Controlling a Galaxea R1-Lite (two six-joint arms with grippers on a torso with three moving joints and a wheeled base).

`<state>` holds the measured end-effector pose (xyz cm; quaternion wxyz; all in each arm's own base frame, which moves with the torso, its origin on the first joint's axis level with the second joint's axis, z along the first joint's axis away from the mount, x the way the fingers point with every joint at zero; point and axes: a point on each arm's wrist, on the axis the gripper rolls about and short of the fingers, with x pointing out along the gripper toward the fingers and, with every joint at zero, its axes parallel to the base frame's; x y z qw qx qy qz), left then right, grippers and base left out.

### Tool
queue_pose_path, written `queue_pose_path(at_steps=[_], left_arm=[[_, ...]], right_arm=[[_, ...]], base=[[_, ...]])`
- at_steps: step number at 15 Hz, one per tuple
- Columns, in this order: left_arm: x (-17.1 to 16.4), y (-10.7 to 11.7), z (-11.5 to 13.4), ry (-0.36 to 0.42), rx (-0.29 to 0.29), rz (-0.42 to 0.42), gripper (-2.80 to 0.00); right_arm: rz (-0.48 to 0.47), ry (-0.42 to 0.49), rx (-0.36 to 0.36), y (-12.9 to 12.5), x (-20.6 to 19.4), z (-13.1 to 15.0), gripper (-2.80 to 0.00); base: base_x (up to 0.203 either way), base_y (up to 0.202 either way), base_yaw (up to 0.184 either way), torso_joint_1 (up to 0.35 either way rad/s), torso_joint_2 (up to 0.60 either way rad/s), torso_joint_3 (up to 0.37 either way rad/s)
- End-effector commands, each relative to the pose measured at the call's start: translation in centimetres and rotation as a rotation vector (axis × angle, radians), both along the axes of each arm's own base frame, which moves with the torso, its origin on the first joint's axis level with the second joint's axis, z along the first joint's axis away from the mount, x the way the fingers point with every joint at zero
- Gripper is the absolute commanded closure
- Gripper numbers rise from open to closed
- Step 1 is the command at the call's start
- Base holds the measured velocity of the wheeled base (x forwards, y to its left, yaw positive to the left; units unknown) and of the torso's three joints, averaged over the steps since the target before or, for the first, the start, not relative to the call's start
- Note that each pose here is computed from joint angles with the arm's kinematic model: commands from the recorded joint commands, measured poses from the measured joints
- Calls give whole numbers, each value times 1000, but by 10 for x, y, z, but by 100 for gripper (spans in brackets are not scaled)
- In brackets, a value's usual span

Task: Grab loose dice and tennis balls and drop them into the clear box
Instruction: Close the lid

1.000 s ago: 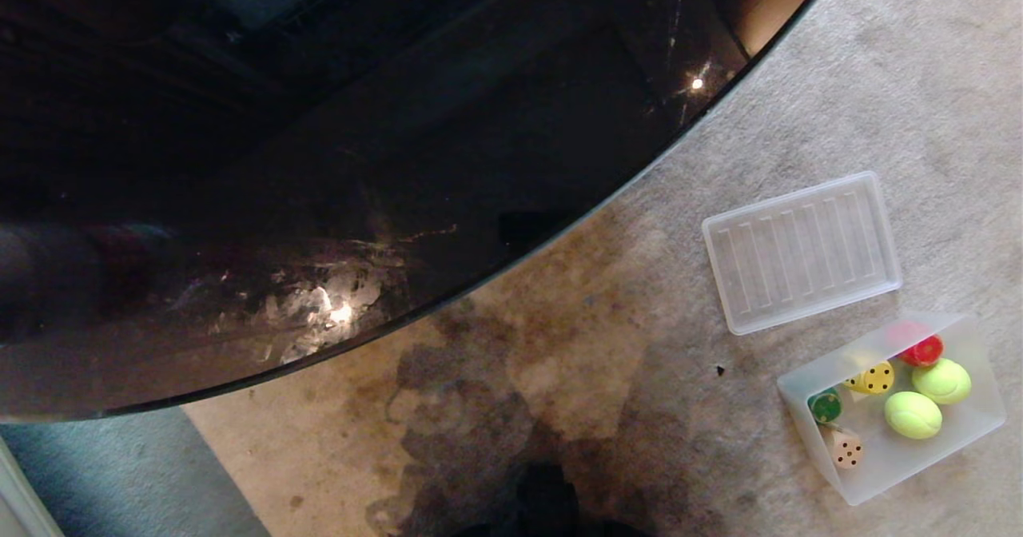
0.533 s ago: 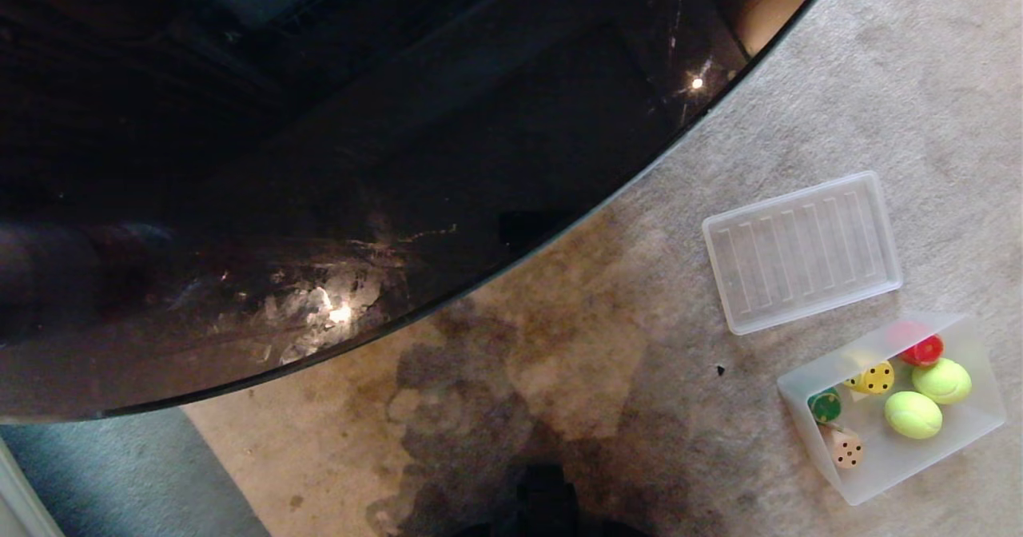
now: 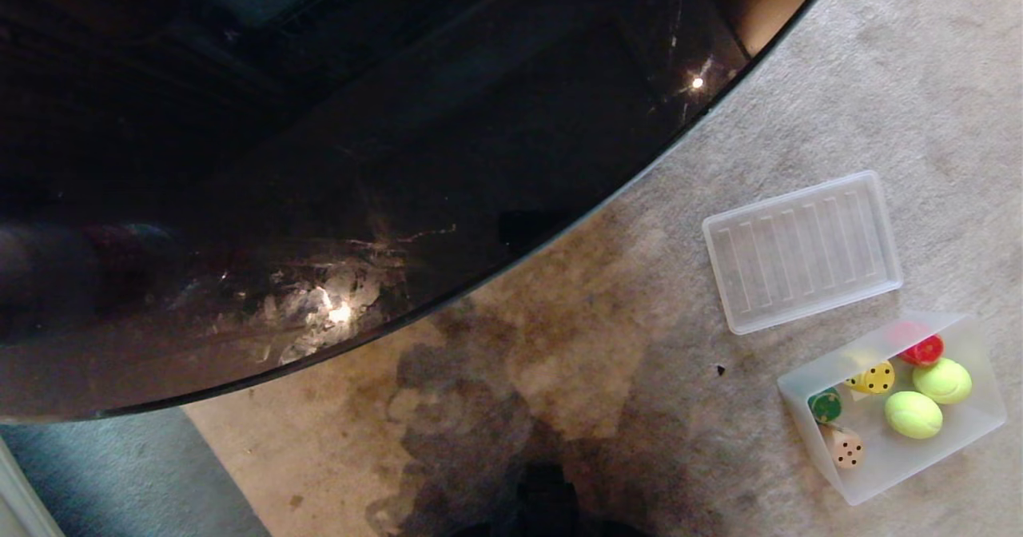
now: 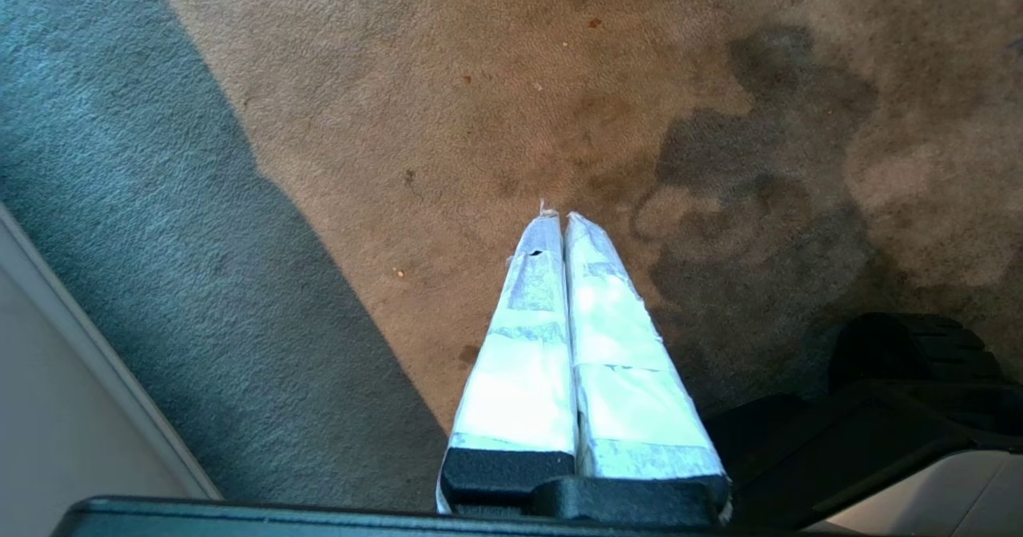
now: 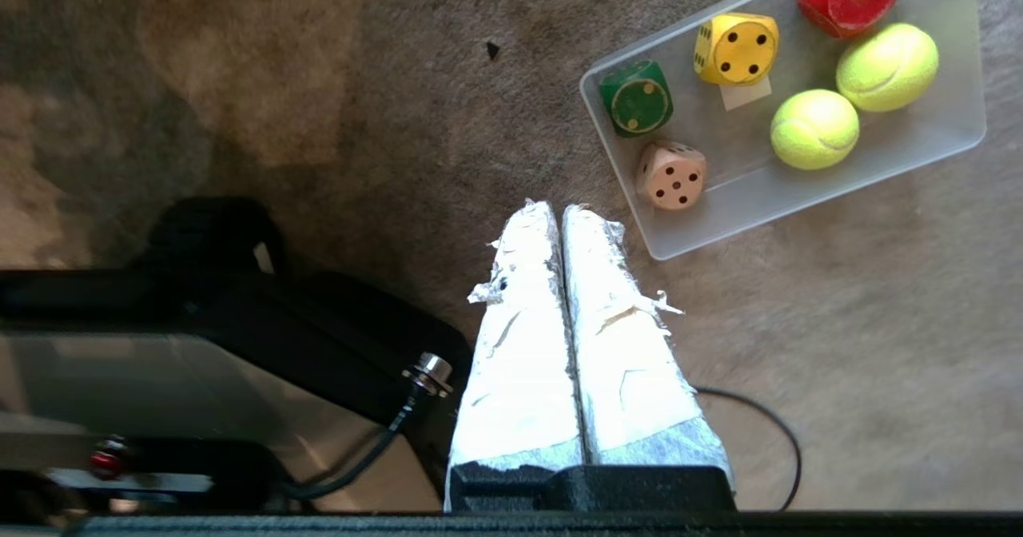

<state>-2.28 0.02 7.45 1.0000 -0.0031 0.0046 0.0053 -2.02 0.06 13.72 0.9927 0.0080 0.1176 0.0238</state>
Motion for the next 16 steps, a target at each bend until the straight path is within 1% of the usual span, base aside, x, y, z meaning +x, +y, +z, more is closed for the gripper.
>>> queue_pose_path(at_steps=[1, 3, 4, 5, 13, 14, 16], left_arm=[[0, 0, 0, 0, 0, 0, 0], [0, 0, 0, 0, 0, 0, 0], [0, 0, 0, 0, 0, 0, 0], [0, 0, 0, 0, 0, 0, 0], [0, 0, 0, 0, 0, 0, 0], [0, 0, 0, 0, 0, 0, 0], [0, 0, 0, 0, -1, 0, 0]], right_arm=[[2, 149, 18, 1, 35, 18, 0], [1, 217, 40, 1, 72, 24, 0], [0, 215, 50, 2, 85, 27, 0], [0, 181, 61, 2, 94, 32, 0], [0, 174, 66, 2, 95, 33, 0], [1, 164, 71, 2, 97, 34, 0], [8, 74, 97, 4, 120, 47, 0]], base=[[0, 0, 0, 0, 0, 0], [0, 0, 0, 0, 0, 0], [0, 0, 0, 0, 0, 0], [0, 0, 0, 0, 0, 0], [0, 0, 0, 0, 0, 0], [0, 0, 0, 0, 0, 0], [0, 0, 0, 0, 0, 0]])
